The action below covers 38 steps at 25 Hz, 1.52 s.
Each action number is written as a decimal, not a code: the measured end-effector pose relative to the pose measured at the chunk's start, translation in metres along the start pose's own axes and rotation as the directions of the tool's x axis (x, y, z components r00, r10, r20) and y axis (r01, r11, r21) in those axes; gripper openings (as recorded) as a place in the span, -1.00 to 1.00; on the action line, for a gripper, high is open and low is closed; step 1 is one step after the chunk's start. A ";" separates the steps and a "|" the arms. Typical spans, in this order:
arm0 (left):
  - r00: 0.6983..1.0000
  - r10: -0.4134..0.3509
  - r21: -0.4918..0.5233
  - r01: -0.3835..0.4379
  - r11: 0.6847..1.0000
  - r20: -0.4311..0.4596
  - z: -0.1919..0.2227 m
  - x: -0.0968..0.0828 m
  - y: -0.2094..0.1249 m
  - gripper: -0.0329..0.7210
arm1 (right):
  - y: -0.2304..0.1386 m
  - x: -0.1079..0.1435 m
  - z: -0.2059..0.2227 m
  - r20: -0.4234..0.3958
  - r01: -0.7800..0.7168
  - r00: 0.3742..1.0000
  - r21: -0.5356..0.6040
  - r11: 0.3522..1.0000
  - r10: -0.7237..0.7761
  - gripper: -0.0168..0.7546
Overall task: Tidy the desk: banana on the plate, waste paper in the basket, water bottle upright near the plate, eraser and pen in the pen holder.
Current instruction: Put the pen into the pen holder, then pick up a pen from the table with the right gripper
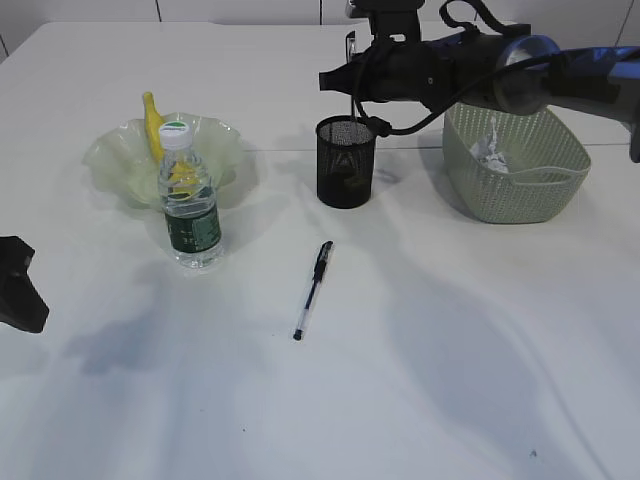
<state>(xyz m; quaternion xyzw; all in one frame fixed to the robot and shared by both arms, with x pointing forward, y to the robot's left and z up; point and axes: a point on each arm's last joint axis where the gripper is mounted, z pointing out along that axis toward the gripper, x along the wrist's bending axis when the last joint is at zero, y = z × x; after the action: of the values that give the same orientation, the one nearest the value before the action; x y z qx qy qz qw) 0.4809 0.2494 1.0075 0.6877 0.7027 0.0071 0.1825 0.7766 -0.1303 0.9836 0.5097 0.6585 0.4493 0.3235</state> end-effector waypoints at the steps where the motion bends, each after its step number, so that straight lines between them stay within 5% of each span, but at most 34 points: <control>1: 1.000 0.000 0.000 0.000 1.000 0.000 0.000 0.000 0.000 0.26 | -0.001 0.000 0.000 0.002 0.000 1.000 0.010 1.000 0.000 -0.79; 15: 1.000 0.000 0.000 0.000 1.000 0.000 0.000 0.000 0.000 0.26 | -0.005 -0.001 -0.002 0.014 -0.001 1.000 0.079 0.997 0.000 -0.28; 31: 1.000 0.015 0.000 -0.015 1.000 -0.016 0.000 0.001 0.000 0.22 | 0.057 -0.002 -0.085 0.067 -0.032 0.998 0.295 0.955 0.013 -0.26; 38: 0.998 0.053 -0.046 -0.055 0.997 -0.043 -0.013 0.002 -0.002 0.21 | 0.084 0.037 -0.145 -0.002 0.011 1.000 0.411 0.911 -0.011 -0.26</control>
<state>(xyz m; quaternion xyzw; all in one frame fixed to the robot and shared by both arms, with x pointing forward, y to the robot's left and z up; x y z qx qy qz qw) 0.4756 0.2546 1.0184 0.7017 0.6871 0.0429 0.1836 0.6705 -0.1262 1.1180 0.5627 0.7412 0.2986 0.2118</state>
